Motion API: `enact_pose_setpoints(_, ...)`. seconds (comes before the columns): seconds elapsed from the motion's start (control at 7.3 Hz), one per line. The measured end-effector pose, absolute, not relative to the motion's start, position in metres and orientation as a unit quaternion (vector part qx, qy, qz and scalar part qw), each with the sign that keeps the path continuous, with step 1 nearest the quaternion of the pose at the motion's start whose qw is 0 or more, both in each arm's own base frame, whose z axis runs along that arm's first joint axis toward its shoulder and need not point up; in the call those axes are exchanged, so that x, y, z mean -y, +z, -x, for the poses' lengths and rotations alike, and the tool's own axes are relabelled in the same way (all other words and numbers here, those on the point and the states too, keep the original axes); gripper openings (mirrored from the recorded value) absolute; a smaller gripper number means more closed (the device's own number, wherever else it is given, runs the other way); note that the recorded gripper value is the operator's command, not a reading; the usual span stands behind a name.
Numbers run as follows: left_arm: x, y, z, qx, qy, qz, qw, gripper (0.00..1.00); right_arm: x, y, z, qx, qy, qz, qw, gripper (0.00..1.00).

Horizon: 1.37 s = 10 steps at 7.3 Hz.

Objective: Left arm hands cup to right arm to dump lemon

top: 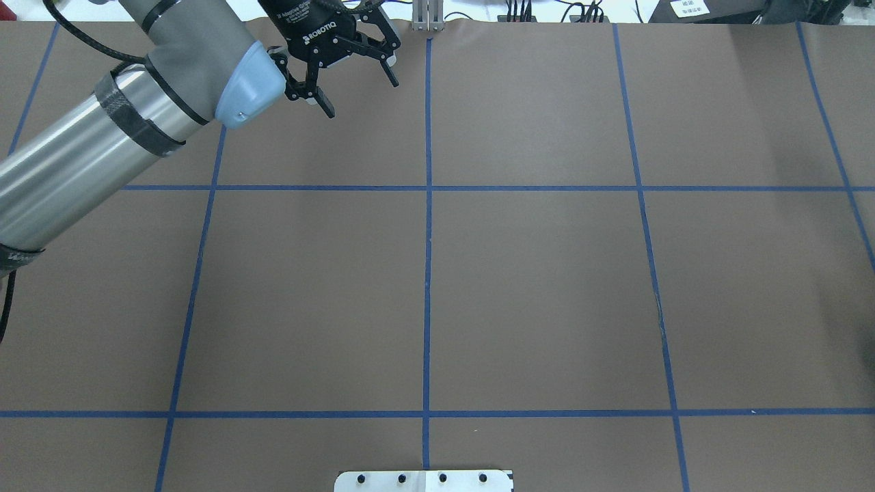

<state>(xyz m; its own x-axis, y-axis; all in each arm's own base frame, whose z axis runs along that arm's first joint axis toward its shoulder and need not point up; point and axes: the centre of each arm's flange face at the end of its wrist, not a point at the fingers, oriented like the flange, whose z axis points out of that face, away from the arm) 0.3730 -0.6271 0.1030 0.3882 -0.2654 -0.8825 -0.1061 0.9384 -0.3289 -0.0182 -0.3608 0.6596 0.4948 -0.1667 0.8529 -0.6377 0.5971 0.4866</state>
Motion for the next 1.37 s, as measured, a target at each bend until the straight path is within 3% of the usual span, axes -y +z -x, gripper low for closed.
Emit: enact_pose_setpoints(1.37,0.63,0.105,-0.372,-0.548,-0.053,0.161,0.819,1.0,0.313,0.711,-0.022,0.627,0.366,-0.311,0.613,0.0)
